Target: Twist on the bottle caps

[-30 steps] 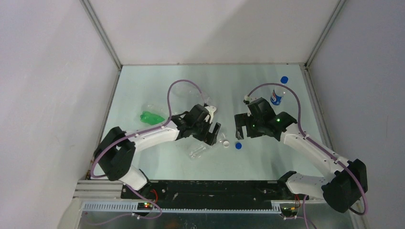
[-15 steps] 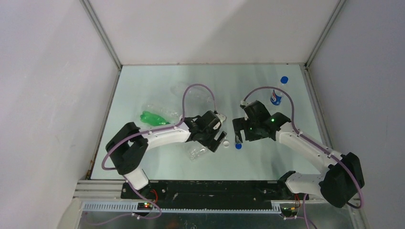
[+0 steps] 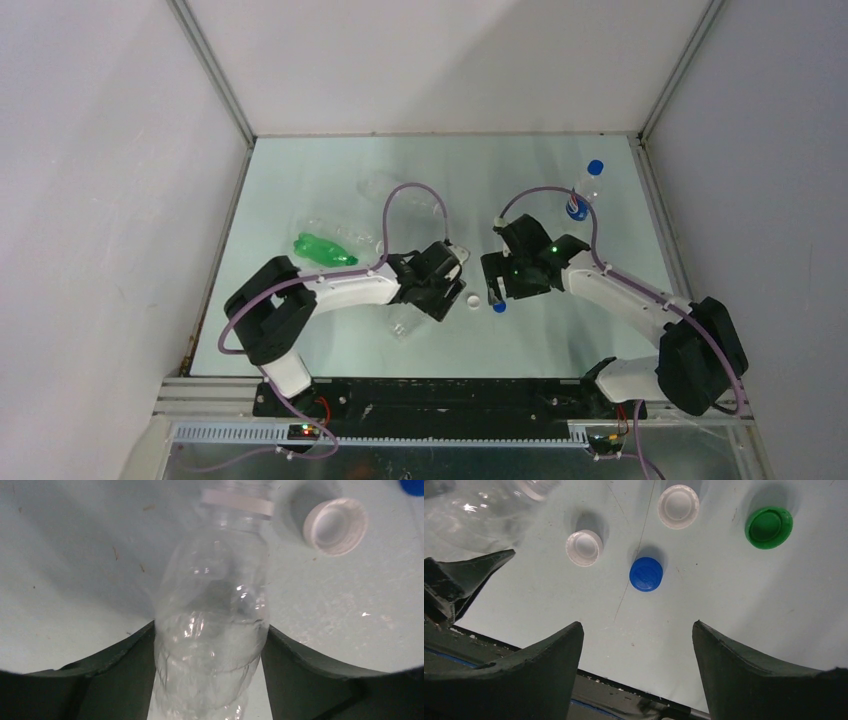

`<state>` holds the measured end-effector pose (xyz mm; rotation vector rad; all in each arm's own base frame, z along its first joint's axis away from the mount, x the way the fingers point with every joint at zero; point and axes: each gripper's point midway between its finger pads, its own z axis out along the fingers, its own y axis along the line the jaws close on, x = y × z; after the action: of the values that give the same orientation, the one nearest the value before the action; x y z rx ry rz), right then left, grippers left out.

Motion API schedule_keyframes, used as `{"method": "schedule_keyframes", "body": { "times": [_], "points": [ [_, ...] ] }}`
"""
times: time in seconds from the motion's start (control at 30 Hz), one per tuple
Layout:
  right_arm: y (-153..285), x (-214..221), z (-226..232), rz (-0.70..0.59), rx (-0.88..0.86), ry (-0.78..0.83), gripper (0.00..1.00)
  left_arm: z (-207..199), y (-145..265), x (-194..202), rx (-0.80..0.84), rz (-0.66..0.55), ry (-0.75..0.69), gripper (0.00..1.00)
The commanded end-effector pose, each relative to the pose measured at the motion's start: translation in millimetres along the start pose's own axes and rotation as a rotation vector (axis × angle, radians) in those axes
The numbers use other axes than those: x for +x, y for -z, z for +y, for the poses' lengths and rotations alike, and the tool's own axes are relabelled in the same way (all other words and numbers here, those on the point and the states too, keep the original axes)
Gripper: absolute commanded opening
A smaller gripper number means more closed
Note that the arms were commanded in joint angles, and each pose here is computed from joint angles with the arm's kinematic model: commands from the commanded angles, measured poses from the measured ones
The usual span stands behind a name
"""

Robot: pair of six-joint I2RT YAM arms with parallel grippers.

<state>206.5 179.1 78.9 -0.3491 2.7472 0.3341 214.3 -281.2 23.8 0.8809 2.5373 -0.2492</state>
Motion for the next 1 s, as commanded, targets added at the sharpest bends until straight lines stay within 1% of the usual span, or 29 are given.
{"method": "schedule_keyframes", "body": {
  "times": [0.0,0.03,0.07,0.1,0.13,0.17,0.2,0.23,0.27,0.3,0.33,0.37,0.4,0.43,0.47,0.6,0.67,0.7,0.73,0.77,0.8,0.83,0.87,0.9,0.93,0.97],
  "points": [
    [-10,-5,3,-0.011,0.011,-0.020,0.80,7,12,-11,-0.033,-0.102,0.037,0.69],
    [-13,-4,2,-0.001,0.019,-0.025,0.79,8,12,-10,-0.036,-0.108,0.039,0.65],
    [-15,-4,1,0.000,0.027,-0.031,0.78,9,16,-15,-0.038,-0.136,0.043,0.63],
    [-18,-3,0,0.008,0.033,-0.035,0.75,10,17,-12,-0.041,-0.140,0.044,0.60],
    [-21,-2,0,0.018,0.039,-0.039,0.74,11,22,-19,-0.041,-0.175,0.050,0.59],
    [-23,-1,0,0.022,0.041,-0.041,0.72,12,23,-17,-0.044,-0.183,0.051,0.57],
    [-27,-2,-2,0.023,0.057,-0.047,0.71,15,30,-24,-0.052,-0.224,0.061,0.57],
    [-29,-2,-5,0.023,0.073,-0.050,0.69,17,31,-22,-0.060,-0.235,0.064,0.56],
    [-33,0,-6,0.033,0.081,-0.056,0.67,20,39,-31,-0.068,-0.285,0.075,0.56],
    [-35,0,-7,0.036,0.090,-0.062,0.65,24,40,-27,-0.086,-0.296,0.079,0.56],
    [-39,2,-8,0.047,0.098,-0.071,0.63,24,50,-37,-0.077,-0.357,0.093,0.56],
    [-41,3,-9,0.053,0.104,-0.074,0.62,28,50,-32,-0.091,-0.364,0.096,0.56],
    [-43,4,-10,0.062,0.110,-0.080,0.60,28,61,-40,-0.079,-0.420,0.106,0.56],
    [-45,5,-10,0.065,0.111,-0.082,0.59,32,62,-36,-0.089,-0.431,0.104,0.56],
    [-46,5,-10,0.068,0.113,-0.082,0.57,32,74,-44,-0.083,-0.481,0.111,0.56],
    [-52,4,-10,0.066,0.117,-0.085,0.55,42,97,-52,-0.108,-0.595,0.128,0.56],
    [-56,4,-9,0.072,0.116,-0.094,0.54,48,104,-48,-0.119,-0.641,0.142,0.56],
    [-58,5,-9,0.078,0.117,-0.102,0.53,49,118,-57,-0.106,-0.710,0.152,0.56],
    [-60,6,-9,0.083,0.117,-0.104,0.52,50,118,-52,-0.108,-0.718,0.150,0.56],
    [-62,7,-8,0.089,0.117,-0.105,0.51,51,130,-56,-0.098,-0.772,0.158,0.56],
    [-63,8,-8,0.093,0.117,-0.106,0.50,53,129,-51,-0.099,-0.778,0.157,0.55],
    [-64,9,-8,0.099,0.118,-0.108,0.49,54,140,-55,-0.093,-0.825,0.162,0.55],
    [-65,10,-7,0.100,0.117,-0.107,0.48,56,140,-51,-0.096,-0.832,0.157,0.55],
    [-66,10,-8,0.102,0.122,-0.108,0.48,57,151,-54,-0.093,-0.873,0.153,0.55],
    [-67,10,-8,0.100,0.127,-0.107,0.47,59,151,-51,-0.102,-0.879,0.138,0.54],
    [-67,10,-8,0.099,0.130,-0.110,0.47,60,161,-53,-0.098,-0.915,0.144,0.54]
  ]
}}
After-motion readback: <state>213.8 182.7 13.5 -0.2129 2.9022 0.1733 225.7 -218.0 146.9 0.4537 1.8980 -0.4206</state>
